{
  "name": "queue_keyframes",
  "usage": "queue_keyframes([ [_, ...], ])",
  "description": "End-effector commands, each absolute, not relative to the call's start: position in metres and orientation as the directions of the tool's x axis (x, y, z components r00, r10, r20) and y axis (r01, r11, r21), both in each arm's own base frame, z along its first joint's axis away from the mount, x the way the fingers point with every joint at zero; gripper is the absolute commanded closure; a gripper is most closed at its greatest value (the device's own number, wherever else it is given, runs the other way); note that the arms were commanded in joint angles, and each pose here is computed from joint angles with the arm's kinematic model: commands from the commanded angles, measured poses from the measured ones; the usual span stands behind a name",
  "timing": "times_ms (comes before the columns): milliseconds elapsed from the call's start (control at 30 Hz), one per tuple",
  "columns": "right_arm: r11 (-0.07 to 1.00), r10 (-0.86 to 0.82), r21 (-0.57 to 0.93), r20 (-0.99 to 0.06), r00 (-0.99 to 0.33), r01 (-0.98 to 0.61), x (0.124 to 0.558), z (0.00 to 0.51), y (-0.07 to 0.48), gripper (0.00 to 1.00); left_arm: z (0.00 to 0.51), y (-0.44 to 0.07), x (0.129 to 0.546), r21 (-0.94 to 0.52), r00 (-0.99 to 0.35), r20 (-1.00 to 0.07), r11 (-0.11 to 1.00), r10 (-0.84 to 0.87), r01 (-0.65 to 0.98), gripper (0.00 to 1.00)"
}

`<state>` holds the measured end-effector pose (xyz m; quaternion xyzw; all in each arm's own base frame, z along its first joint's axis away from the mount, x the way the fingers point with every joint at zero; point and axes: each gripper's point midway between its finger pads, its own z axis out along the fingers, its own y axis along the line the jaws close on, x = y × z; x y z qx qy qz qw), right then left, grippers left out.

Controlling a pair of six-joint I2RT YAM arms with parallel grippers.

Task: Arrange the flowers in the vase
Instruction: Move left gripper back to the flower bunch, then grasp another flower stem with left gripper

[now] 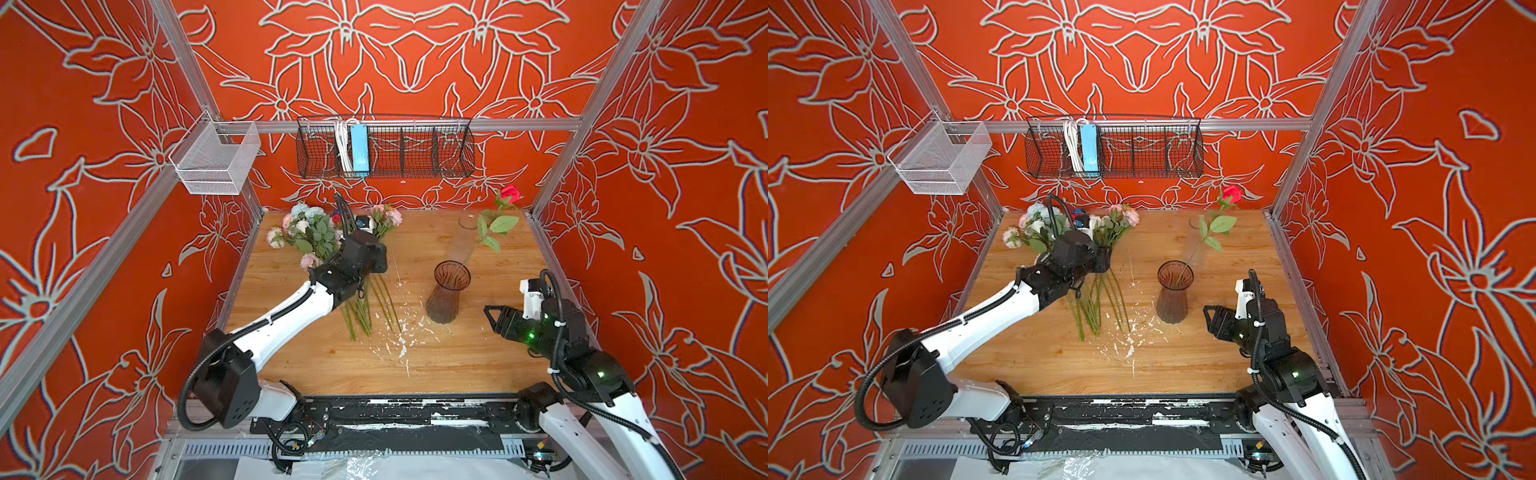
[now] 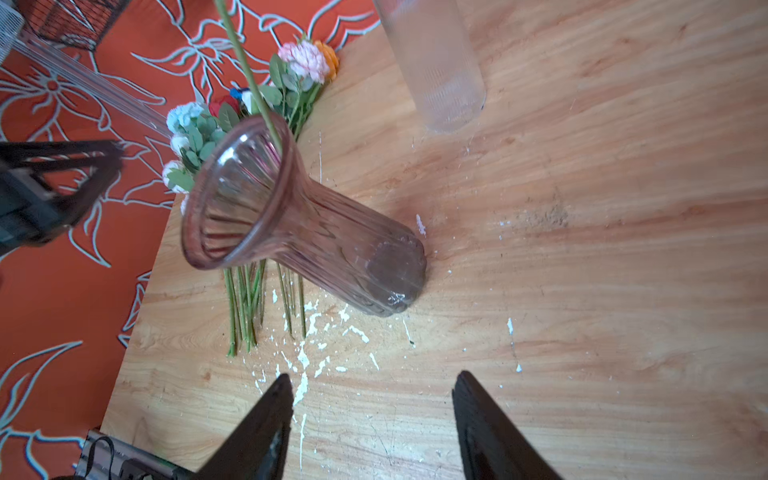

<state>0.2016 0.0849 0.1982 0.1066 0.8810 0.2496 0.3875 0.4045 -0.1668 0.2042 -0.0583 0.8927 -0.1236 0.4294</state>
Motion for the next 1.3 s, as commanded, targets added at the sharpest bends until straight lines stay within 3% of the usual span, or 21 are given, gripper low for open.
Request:
queue_keyframes([
  [0, 0.828, 0.393, 0.560, -0.592, -0.703, -0.009, 0.198, 0.187, 0.092, 0.40, 0.139, -0.136, 0.385, -0.330, -0.793, -0.473, 0.912, -0.384, -0.245, 0.49],
  [100, 0.823, 0.390, 0.568, -0.583, -0.713, -0.015, 0.196, 0.182, 0.094, 0.44, 0.112, -0.113, 0.383, -0.329, -0.789, -0.389, 0.871, -0.477, -0.364, 0.54],
  [367, 0.807, 0.382, 0.590, -0.566, -0.730, -0.035, 0.193, 0.176, 0.101, 0.56, 0.098, -0.080, 0.378, -0.337, -0.715, -0.399, 0.817, -0.574, -0.467, 0.55],
  [733, 0.803, 0.382, 0.594, -0.571, -0.726, -0.045, 0.192, 0.176, 0.101, 0.56, 0.090, -0.029, 0.383, -0.406, -0.602, -0.349, 0.695, -0.718, -0.593, 0.58],
  [1067, 0.817, 0.368, 0.575, -0.585, -0.723, -0.050, 0.192, 0.175, 0.099, 0.55, 0.060, -0.026, 0.382, -0.378, -0.649, -0.319, 0.721, -0.690, -0.581, 0.59],
  [1267, 0.824, 0.361, 0.564, -0.593, -0.719, -0.052, 0.193, 0.173, 0.098, 0.55, 0.092, -0.041, 0.398, -0.397, -0.663, -0.368, 0.755, -0.652, -0.522, 0.60],
])
